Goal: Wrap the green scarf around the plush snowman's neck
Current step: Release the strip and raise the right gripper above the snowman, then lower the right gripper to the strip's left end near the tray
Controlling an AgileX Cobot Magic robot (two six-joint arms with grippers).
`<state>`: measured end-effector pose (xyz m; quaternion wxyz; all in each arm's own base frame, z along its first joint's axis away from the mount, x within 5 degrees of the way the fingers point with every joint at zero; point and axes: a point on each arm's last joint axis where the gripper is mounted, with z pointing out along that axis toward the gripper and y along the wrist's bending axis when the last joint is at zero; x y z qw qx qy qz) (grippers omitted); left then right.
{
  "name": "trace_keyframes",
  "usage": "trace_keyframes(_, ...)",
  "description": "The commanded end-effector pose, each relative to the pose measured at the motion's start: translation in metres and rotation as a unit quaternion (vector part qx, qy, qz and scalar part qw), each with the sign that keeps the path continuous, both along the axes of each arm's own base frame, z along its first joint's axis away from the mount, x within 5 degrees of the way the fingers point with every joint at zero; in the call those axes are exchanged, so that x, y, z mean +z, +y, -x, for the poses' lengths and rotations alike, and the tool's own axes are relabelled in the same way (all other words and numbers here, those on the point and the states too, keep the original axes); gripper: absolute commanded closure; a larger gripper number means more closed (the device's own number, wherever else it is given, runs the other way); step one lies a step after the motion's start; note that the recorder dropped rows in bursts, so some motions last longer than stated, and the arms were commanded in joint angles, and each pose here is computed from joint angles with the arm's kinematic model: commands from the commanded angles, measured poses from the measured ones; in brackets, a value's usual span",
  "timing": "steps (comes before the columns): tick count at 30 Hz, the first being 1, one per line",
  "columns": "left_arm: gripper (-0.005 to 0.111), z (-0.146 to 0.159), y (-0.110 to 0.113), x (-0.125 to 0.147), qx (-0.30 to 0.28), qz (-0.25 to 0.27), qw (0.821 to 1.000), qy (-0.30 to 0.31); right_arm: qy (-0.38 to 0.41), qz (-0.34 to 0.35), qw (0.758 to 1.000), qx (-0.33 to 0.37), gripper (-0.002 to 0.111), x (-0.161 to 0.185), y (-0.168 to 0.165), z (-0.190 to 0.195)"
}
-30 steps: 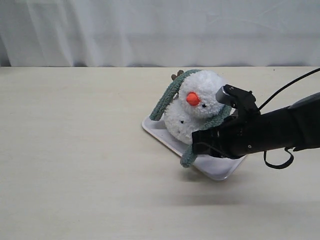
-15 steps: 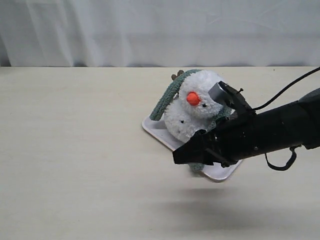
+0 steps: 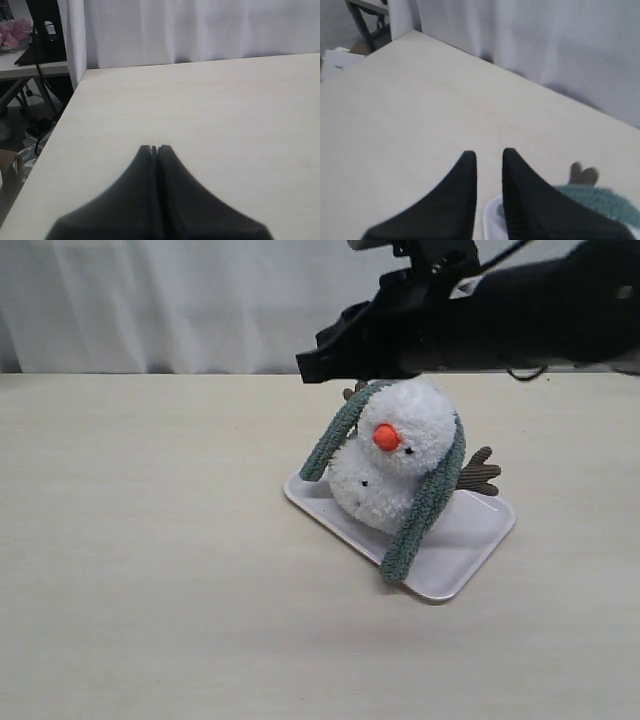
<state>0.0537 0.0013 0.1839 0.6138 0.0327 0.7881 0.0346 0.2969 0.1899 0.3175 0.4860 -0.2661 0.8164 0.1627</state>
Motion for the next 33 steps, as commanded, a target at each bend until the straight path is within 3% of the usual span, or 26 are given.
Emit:
trace_keyframes(1, 0.107, 0.0, 0.0, 0.0, -0.001, 0.002, 1.0, -0.005, -0.042, 0.105, 0.993, -0.025, 0.102, -0.001, 0.006, -0.037)
trace_keyframes(3, 0.107, 0.0, 0.0, 0.0, -0.001, 0.002, 1.0, -0.005, -0.019, 0.171, 0.98, -0.103, 0.104, -0.004, -0.002, -0.056)
trace_keyframes(5, 0.107, 0.0, 0.0, 0.0, -0.001, 0.002, 1.0, -0.005, 0.002, 0.242, 0.943, -0.23, 0.104, -0.008, -0.019, -0.072)
trace_keyframes(7, 0.107, 0.0, 0.0, 0.0, -0.001, 0.002, 1.0, -0.005, 0.029, 0.285, 0.919, -0.271, 0.104, -0.014, -0.025, -0.08)
trace_keyframes(15, 0.107, 0.0, 0.0, 0.0, -0.001, 0.002, 1.0, -0.005, 0.115, 0.209, 0.951, -0.195, 0.104, -0.01, 0.003, -0.101)
trace_keyframes(25, 0.107, 0.0, 0.0, 0.0, -0.001, 0.002, 1.0, -0.006, 0.146, 0.243, 0.941, -0.186, 0.104, -0.059, 0.018, -0.126)
trace_keyframes(33, 0.107, 0.0, 0.0, 0.0, -0.001, 0.002, 1.0, -0.006, 0.17, 0.263, 0.931, -0.188, 0.104, -0.077, 0.018, -0.128)
